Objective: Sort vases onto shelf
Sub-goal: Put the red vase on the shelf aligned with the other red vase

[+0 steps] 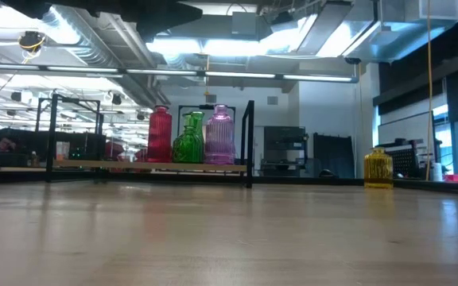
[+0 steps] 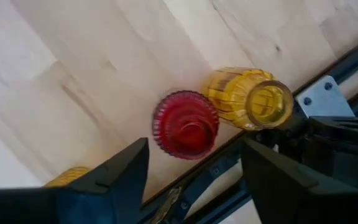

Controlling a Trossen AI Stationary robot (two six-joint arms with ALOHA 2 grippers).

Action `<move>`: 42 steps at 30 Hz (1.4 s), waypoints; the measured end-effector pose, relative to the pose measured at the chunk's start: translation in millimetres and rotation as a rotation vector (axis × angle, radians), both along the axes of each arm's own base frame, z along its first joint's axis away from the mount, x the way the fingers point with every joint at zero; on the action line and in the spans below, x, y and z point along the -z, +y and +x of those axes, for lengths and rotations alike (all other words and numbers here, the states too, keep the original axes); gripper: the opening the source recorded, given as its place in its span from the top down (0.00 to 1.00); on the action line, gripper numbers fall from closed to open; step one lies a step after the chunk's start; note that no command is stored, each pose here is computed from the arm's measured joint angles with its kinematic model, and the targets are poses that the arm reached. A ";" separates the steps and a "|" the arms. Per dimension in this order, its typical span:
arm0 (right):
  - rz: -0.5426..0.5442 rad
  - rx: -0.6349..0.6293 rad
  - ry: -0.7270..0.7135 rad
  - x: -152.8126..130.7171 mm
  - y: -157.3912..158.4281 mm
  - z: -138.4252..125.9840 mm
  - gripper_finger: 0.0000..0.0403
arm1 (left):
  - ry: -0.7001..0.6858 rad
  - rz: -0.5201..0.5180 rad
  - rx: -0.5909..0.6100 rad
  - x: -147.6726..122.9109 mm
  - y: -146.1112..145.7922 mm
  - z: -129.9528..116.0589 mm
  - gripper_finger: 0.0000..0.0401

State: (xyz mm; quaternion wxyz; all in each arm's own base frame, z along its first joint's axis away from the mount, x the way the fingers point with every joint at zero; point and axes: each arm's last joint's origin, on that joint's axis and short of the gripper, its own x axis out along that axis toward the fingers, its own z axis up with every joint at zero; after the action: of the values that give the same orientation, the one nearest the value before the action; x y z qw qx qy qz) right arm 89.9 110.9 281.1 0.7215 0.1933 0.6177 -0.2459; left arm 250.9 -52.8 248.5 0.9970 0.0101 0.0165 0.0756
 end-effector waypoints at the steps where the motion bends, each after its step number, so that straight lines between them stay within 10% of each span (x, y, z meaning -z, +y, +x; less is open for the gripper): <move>1: -0.003 0.010 0.012 3.0 -0.4 -0.5 0.37 | 0.000 0.000 0.000 0.0 0.0 0.0 0.47; 18: -0.033 -0.029 0.012 40.8 0.2 0.7 0.45 | 0.001 -0.001 -0.001 0.2 0.2 0.0 0.47; 32: -0.013 -0.114 -0.015 48.8 3.3 3.3 0.77 | 0.001 0.001 -0.008 0.2 0.4 0.0 0.47; 42: -0.008 -0.145 -0.066 49.5 6.3 6.8 0.73 | 0.001 0.002 -0.008 0.2 0.4 0.0 0.47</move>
State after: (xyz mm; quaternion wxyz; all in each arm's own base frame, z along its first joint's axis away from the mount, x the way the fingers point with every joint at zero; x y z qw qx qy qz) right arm 96.7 117.2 231.6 0.7583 0.1532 0.6048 -0.1891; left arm 250.9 -52.4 248.3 0.9966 0.0110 0.0171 0.0795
